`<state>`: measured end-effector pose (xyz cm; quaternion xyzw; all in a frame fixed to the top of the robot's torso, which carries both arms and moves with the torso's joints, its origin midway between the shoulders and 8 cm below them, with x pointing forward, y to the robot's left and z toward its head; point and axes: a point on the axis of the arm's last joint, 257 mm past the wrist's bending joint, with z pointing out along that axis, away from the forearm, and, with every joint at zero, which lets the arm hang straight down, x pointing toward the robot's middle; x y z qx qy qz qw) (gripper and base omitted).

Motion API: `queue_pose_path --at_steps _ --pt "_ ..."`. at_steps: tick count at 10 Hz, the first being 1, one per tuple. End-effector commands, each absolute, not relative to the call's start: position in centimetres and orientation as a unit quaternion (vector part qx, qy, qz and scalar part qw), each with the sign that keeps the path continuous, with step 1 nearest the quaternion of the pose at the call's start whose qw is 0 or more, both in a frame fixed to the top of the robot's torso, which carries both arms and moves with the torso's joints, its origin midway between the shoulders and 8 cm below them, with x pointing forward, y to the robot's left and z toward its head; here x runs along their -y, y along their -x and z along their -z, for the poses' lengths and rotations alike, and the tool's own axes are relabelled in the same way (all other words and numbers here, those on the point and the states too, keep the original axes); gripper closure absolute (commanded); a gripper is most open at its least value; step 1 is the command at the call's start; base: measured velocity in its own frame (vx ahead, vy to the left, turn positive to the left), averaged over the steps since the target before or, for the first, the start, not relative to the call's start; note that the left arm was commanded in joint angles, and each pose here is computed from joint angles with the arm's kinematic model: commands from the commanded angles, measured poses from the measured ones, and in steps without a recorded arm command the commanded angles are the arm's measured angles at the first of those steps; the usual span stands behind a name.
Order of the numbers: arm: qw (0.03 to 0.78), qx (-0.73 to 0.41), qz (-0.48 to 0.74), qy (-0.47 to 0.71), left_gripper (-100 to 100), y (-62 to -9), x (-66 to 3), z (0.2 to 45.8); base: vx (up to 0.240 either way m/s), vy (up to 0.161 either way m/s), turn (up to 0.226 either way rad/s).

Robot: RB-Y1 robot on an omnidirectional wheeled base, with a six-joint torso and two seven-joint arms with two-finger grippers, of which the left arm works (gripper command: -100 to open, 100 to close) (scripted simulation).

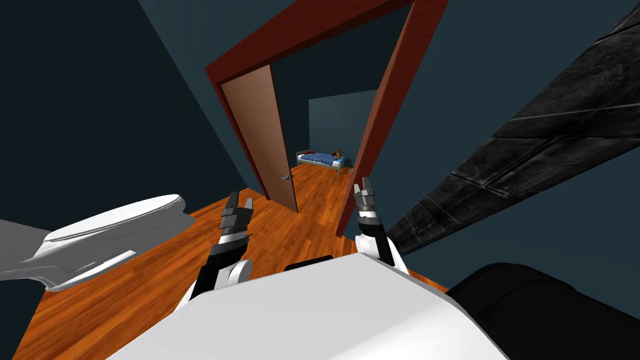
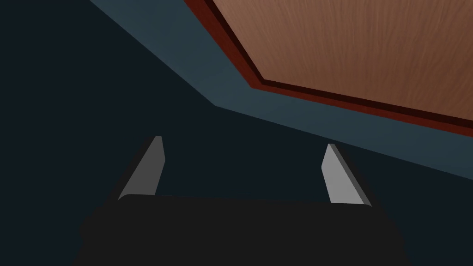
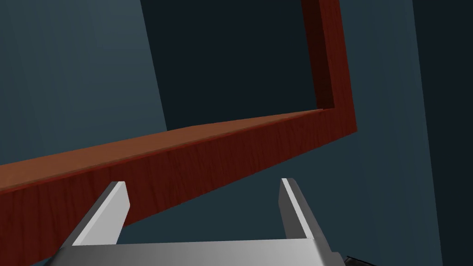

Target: Push the door open

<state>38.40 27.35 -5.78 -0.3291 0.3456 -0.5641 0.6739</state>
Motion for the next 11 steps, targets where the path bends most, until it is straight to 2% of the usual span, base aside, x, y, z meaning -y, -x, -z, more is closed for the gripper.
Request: queue_pose_path --at_steps 1,4,11 --pt "0.665 -0.354 0.566 0.336 -100 -39.0 -26.8 7.2 0.141 0.102 -0.111" --pt "0.651 -0.366 0.568 0.347 -100 -39.9 -26.0 9.5 0.131 0.127 -0.098" --pt "0.624 -0.39 0.57 0.365 -100 -41.2 -24.4 13.8 0.086 0.087 -0.067"
